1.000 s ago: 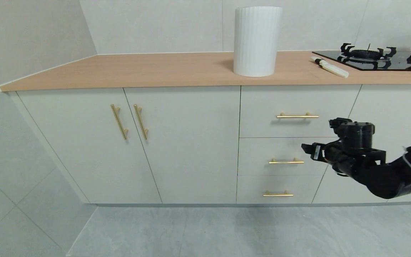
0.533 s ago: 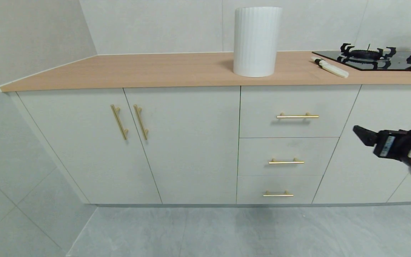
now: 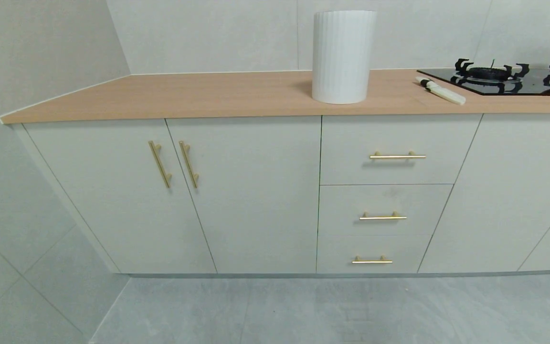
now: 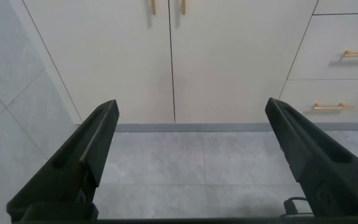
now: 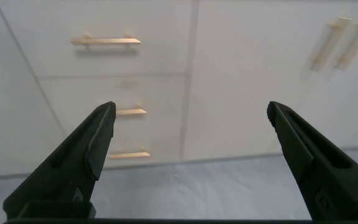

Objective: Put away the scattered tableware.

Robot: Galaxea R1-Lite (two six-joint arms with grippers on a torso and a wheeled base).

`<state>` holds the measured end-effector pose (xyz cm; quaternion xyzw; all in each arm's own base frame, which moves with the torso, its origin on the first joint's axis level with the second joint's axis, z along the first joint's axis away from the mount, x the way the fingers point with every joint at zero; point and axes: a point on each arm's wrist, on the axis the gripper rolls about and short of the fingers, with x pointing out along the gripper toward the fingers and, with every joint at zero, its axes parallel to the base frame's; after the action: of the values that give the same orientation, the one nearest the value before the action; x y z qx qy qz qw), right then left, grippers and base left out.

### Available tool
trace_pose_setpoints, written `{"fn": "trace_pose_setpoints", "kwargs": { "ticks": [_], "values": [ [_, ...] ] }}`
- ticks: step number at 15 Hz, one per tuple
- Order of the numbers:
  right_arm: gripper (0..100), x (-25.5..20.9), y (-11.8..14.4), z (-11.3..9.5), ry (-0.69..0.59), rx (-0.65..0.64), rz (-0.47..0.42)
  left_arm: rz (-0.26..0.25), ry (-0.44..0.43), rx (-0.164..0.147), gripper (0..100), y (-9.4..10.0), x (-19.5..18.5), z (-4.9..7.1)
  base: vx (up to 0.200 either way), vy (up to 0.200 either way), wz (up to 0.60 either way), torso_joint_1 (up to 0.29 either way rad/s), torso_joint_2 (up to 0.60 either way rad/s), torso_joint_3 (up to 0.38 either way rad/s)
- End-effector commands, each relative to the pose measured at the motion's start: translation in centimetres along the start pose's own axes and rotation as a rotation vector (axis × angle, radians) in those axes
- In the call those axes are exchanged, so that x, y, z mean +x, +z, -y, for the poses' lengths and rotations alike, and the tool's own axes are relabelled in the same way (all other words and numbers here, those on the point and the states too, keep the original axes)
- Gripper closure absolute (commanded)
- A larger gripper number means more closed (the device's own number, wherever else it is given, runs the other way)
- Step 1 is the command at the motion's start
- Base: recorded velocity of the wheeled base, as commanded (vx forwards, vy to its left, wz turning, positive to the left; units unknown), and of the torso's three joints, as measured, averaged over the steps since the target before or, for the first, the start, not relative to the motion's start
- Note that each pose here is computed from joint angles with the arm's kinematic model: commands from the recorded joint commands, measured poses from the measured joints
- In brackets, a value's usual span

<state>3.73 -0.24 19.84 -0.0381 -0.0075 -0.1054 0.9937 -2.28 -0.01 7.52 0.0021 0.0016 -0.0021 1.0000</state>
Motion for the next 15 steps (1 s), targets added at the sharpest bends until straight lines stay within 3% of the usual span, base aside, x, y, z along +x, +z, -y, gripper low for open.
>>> {"fn": "trace_pose_setpoints", "kwargs": {
  "ticks": [1, 5, 8, 11, 15],
  "values": [
    [0, -6.0, -2.4, 1.8, -0.090, 0.002, 0.115, -0.001, 0.000, 0.000, 0, 0.0, 0.0, 0.0, 0.000, 0.000, 0.00, 0.000, 0.00, 0.000],
    [0, -9.4, -5.0, 2.0, -0.074, -0.009, 0.177, -0.001, 0.000, 0.000, 0, 0.0, 0.0, 0.0, 0.000, 0.000, 0.00, 0.000, 0.00, 0.000],
    [0, -9.0, -5.5, 1.8, -0.059, 0.022, 0.182, -0.001, 0.000, 0.000, 0, 0.0, 0.0, 0.0, 0.000, 0.000, 0.00, 0.000, 0.00, 0.000],
    [0, -7.1, -9.0, 0.7, 0.148, 0.086, 0.123, -0.001, 0.000, 0.000, 0, 0.0, 0.0, 0.0, 0.000, 0.000, 0.00, 0.000, 0.00, 0.000],
    [0, -6.2, -11.6, 0.2, 0.198, 0.080, 0.041, -0.001, 0.000, 0.000, 0, 0.0, 0.0, 0.0, 0.000, 0.000, 0.00, 0.000, 0.00, 0.000]
  ]
}}
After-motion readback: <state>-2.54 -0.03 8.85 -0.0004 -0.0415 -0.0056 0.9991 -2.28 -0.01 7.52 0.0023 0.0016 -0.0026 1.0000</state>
